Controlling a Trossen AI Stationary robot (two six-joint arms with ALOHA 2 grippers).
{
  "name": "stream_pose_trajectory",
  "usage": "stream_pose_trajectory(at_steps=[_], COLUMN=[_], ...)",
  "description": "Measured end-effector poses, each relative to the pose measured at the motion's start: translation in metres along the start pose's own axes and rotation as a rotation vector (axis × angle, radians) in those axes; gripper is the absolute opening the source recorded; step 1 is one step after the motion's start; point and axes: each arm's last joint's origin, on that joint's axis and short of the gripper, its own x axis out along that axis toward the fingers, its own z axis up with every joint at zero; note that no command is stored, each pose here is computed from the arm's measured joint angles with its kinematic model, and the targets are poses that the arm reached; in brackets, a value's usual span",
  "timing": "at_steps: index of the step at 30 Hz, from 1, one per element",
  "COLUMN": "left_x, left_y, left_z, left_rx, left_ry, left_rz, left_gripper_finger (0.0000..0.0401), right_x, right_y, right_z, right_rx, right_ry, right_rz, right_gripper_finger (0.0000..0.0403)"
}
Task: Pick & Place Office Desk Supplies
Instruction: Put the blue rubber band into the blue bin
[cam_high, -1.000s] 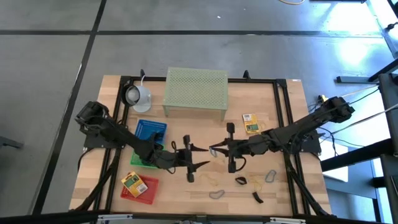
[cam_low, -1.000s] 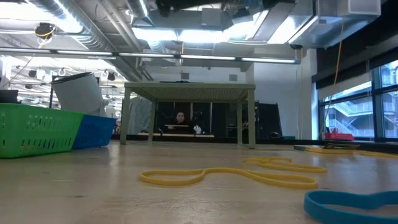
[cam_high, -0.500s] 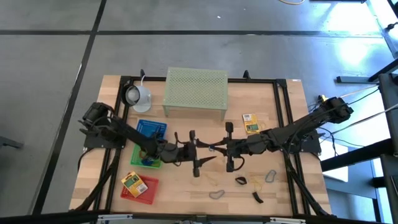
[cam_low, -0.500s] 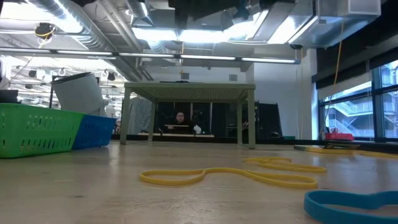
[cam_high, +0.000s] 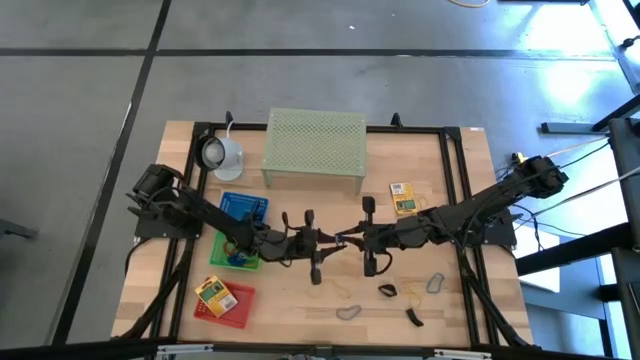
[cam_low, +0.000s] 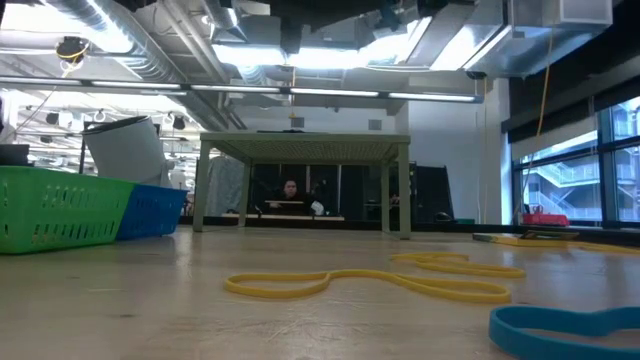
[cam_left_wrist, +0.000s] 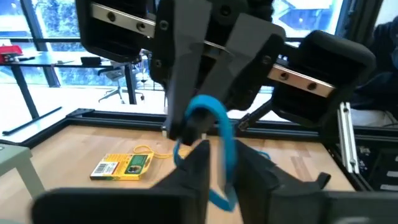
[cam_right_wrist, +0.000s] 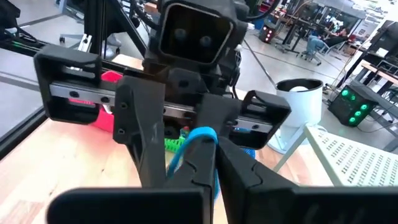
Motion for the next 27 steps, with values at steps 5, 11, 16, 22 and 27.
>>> stream_pose_trajectory(at_steps=[5,11,16,22,27], left_x=[0.0,0.0,0.0,-0.001,-0.008], left_y=[0.0,0.0,0.001,0.003,0.008], left_z=[-0.001,-0.002,-0.004,-0.004,-0.002], left_rx=[0.006,0.01,0.003,-0.047,-0.103], left_ry=[0.012,0.017,0.036,0.054,0.149], left_rz=[-0.015,-0.014,0.02,0.077,0.088], left_gripper_finger=[0.0006,0.0002,0.0002,0.0003,0.0001], right_x=[0.0,0.0,0.0,-0.004,-0.015], right_y=[-0.003,-0.004,-0.002,0.0,0.002], right_z=[-0.001,-0.002,-0.004,-0.01,-0.014], right_rx=[0.12,0.165,0.179,0.154,0.096], right_ry=[0.015,0.027,0.041,0.116,0.204], right_rz=[-0.105,-0.148,-0.095,-0.072,-0.08], right_gripper_finger=[0.0014,0.0031,0.0067,0.0132,0.0183])
